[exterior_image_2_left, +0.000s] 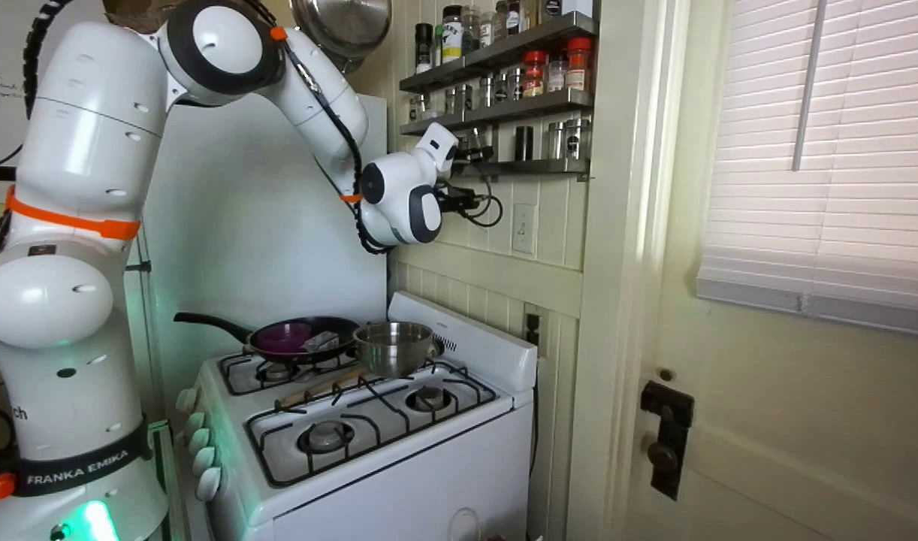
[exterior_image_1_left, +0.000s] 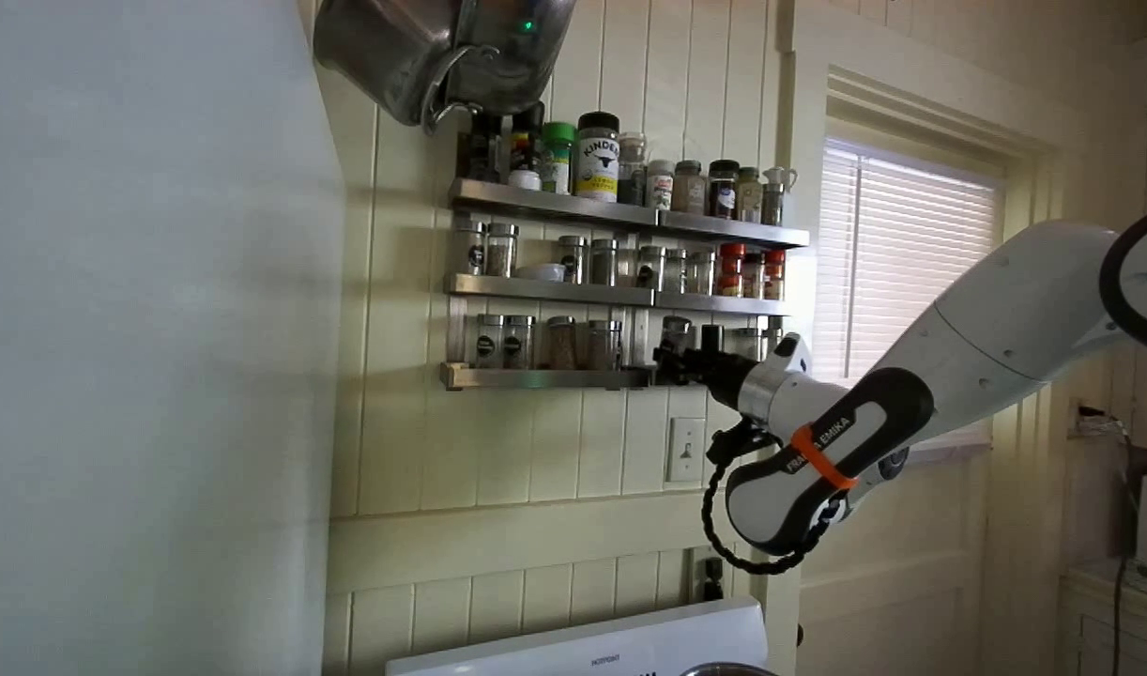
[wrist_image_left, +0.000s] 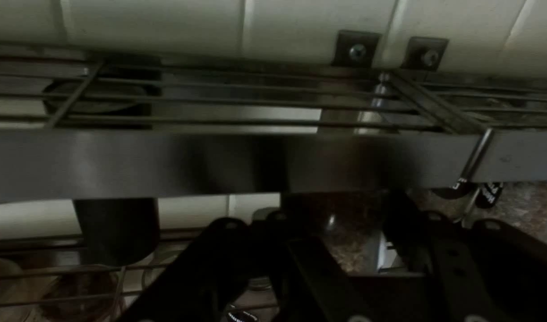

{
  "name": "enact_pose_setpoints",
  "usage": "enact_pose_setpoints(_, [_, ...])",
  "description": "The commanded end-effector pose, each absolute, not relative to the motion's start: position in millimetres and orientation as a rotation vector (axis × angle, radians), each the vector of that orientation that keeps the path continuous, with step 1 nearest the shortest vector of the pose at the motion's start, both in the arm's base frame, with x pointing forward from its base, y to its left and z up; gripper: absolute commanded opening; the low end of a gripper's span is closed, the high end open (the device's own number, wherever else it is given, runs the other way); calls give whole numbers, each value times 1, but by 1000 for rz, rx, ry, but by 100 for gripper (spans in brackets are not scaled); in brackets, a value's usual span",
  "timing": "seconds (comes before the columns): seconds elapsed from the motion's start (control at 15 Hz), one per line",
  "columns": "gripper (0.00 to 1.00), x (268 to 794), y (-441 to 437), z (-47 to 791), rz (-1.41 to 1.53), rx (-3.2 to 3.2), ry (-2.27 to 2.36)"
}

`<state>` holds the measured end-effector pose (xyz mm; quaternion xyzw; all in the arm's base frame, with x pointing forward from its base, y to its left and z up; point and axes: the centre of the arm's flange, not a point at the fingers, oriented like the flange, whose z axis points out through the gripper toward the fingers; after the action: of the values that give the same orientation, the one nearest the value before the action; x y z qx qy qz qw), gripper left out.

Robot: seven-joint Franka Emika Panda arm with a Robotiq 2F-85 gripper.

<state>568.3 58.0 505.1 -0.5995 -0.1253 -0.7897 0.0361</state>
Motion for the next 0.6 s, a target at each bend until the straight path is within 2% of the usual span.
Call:
enact_pose_setpoints(0.0, [23,560,53,502,-2467,-1784,-410])
enact_pose_setpoints(0.07, [23,559,54,503,-2456,-1794,-404])
enact_pose_setpoints(0.13, [48,568,57,506,-2430,-1840,-387])
enact_pose_setpoints(0.27, [48,568,57,506,-2430,-1840,-387])
enact_pose_setpoints(0.33, [23,568,57,506,-2449,-1818,-396])
enact_pose_setpoints(0.53, [23,567,58,503,-2480,-1772,-405])
